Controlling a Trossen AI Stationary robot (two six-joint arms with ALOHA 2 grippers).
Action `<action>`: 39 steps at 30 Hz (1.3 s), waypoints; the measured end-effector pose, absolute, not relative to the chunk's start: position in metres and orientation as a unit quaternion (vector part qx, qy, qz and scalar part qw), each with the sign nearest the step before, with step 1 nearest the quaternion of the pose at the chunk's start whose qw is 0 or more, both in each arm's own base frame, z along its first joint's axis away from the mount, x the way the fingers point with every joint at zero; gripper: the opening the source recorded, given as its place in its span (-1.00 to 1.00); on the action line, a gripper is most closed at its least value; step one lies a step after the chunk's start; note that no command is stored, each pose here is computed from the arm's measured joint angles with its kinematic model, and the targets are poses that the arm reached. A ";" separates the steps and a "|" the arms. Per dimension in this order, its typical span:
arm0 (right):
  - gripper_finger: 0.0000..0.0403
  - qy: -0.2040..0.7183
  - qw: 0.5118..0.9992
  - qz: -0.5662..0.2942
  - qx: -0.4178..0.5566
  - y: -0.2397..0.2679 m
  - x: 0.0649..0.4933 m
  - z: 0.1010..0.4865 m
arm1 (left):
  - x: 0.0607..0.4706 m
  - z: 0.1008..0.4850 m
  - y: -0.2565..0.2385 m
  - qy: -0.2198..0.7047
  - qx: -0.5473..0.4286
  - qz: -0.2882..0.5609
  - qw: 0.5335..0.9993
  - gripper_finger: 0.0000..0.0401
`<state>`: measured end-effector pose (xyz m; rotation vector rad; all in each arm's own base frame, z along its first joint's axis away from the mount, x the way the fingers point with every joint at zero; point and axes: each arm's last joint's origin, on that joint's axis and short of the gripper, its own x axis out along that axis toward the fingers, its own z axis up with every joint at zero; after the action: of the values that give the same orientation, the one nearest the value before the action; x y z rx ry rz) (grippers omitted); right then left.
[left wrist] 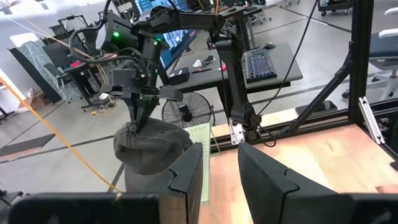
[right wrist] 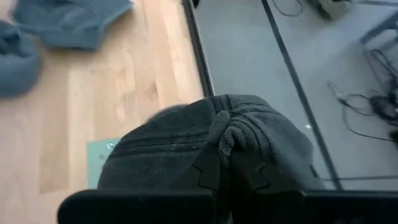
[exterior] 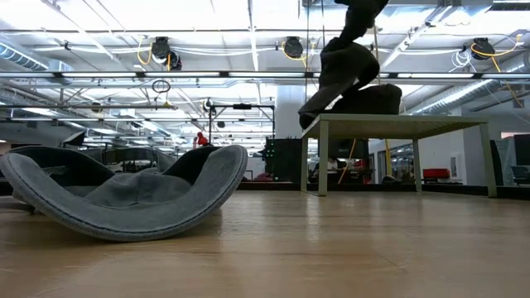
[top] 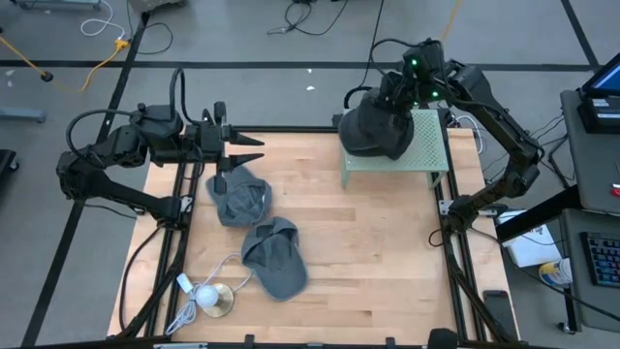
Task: Pick & Place hat
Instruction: Stack the black cap on the black cap on the shelf
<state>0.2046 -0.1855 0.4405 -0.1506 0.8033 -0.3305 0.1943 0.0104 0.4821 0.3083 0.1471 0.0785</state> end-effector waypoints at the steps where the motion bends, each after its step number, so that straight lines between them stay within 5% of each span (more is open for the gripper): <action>1: -0.99 0.392 0.902 -0.171 -0.064 -0.186 0.204 0.440 | 0.194 0.482 0.010 0.073 0.153 0.039 0.985 -0.46; 15: -0.99 0.462 0.845 -0.234 0.135 -0.200 0.193 0.384 | 0.194 0.482 0.010 0.072 0.138 0.040 0.987 -0.46; 27: -0.97 0.478 0.817 -0.280 0.162 -0.207 0.194 0.353 | 0.194 0.480 0.010 0.081 0.139 0.038 0.986 -0.46; 33: -0.77 0.468 0.824 -0.279 0.154 -0.201 0.191 0.360 | 0.194 0.479 0.010 0.087 0.139 0.037 0.986 -0.46; 39: -0.32 0.431 0.828 -0.308 0.184 -0.190 0.181 0.374 | 0.194 0.479 0.010 0.087 0.139 0.037 0.986 -0.46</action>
<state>0.1813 -0.1898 0.3740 0.3897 0.9154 -0.6546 0.1940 0.0103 0.4792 0.2791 0.1749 0.0736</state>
